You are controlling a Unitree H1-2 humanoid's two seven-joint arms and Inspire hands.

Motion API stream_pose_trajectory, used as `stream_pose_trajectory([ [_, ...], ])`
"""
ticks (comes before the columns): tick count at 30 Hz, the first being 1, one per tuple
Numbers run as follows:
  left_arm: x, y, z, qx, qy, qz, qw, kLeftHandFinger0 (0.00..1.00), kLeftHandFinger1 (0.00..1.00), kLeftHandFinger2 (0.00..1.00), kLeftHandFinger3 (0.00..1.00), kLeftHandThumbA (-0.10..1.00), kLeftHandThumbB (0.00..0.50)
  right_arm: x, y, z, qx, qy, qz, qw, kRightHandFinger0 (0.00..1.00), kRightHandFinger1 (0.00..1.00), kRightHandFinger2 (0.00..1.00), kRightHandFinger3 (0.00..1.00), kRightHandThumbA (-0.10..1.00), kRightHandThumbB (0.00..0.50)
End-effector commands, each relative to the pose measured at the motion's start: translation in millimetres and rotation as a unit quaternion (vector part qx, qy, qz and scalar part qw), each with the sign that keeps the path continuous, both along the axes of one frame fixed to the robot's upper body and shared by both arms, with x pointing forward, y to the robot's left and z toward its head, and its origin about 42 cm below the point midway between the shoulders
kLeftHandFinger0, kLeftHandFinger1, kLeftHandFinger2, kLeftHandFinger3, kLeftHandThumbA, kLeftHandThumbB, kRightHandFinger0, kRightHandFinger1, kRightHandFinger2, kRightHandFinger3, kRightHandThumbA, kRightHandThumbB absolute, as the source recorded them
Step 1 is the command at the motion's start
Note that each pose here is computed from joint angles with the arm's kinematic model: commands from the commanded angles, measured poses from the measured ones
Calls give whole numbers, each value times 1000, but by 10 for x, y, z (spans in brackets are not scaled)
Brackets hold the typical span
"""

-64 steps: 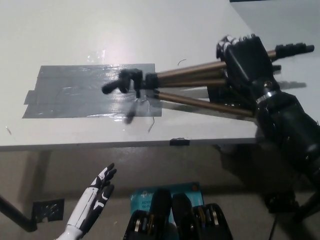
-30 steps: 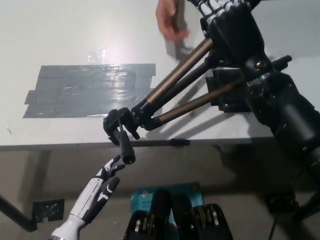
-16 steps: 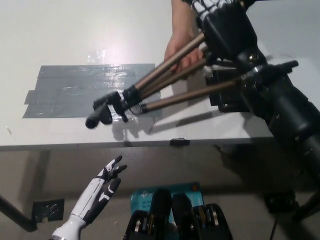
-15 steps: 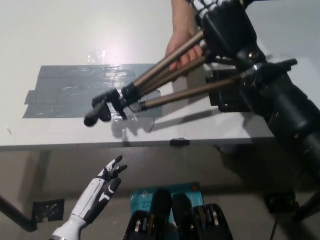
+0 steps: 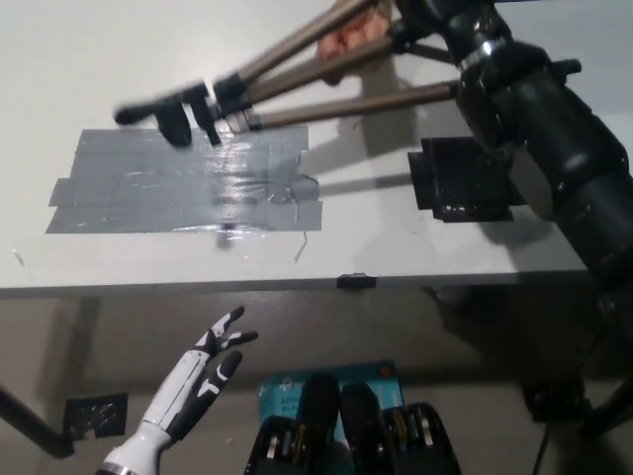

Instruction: A tripod is kept on the middle of the desk infront of the robot and the robot grabs one of its legs to pick it up and hands it to a person

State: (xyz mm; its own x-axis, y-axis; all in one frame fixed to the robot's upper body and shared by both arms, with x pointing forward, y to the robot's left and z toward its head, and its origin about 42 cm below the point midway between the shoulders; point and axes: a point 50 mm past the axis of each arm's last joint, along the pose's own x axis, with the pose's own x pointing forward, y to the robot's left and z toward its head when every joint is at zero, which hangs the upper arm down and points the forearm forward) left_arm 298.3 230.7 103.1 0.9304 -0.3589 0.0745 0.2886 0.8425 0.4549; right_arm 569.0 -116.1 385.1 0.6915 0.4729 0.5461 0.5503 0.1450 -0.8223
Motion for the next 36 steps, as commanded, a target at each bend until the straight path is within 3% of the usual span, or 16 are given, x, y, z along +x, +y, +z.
stream_pose_trajectory([
  [1,43,15,137,12,-24,-16,1000,968,880,808,1000,1000,186,38,113,455,45,160,1,986,1000,1000,1000,1000,552,441],
  [2,39,12,142,11,-23,-17,1000,951,875,805,1000,1000,168,23,121,465,47,233,1,971,1000,1000,1000,1000,621,496],
  [7,60,19,159,14,-18,-20,1000,930,865,801,1000,1000,176,-80,120,520,71,402,57,911,1000,1000,1000,1000,675,500],
  [8,52,27,157,14,-17,-19,1000,915,860,800,1000,1000,176,-120,112,544,74,456,83,883,1000,1000,1000,1000,690,500],
  [11,50,27,156,16,-22,-22,999,930,858,798,999,1000,155,-348,72,728,100,577,148,797,1000,1000,1000,1000,576,500],
  [16,42,35,136,17,-19,-22,999,929,847,796,996,1000,134,-594,-42,957,102,624,229,740,1000,1000,1000,1000,572,500],
  [17,35,32,132,16,-19,-23,999,917,845,803,1000,1000,104,-690,-119,1063,103,617,258,736,1000,1000,1000,1000,680,500],
  [19,22,27,126,15,-18,-23,999,903,838,801,1000,1000,94,-780,-210,1169,106,606,289,733,1000,1000,1000,1000,729,500],
  [24,-6,8,95,24,-18,-25,999,948,842,803,1000,1000,101,-922,-482,1424,161,567,362,722,1000,1000,1000,1000,743,500],
  [28,23,-13,96,24,-17,-29,999,946,835,803,1000,1000,96,-1226,-754,1693,193,491,400,749,1000,1000,1000,1000,763,500],
  [30,39,-20,114,23,-19,-30,999,952,833,797,1000,1000,105,-1456,-865,1724,188,454,414,766,1000,1000,1000,1000,836,500],
  [31,52,-7,134,25,-19,-30,999,953,833,796,1000,1000,106,-1695,-930,1654,178,422,417,785,1000,1000,1000,1000,958,500],
  [32,55,-1,140,23,-20,-30,999,949,831,792,1000,1000,97,-1877,-964,1564,168,397,413,802,1000,1000,1000,1000,1000,500],
  [34,85,-4,160,22,-23,-30,999,954,831,789,1000,1000,88,-2031,-993,1490,159,375,406,818,1000,1000,1000,1000,1000,500],
  [35,118,-11,175,23,-28,-30,999,944,824,780,1000,1000,91,-2255,-1033,1329,141,347,388,842,1000,1000,1000,1000,1000,500],
  [36,133,-3,183,25,-29,-29,999,938,824,781,1000,1000,97,-2404,-1061,1171,138,345,392,842,1000,1000,1000,1000,1000,500],
])
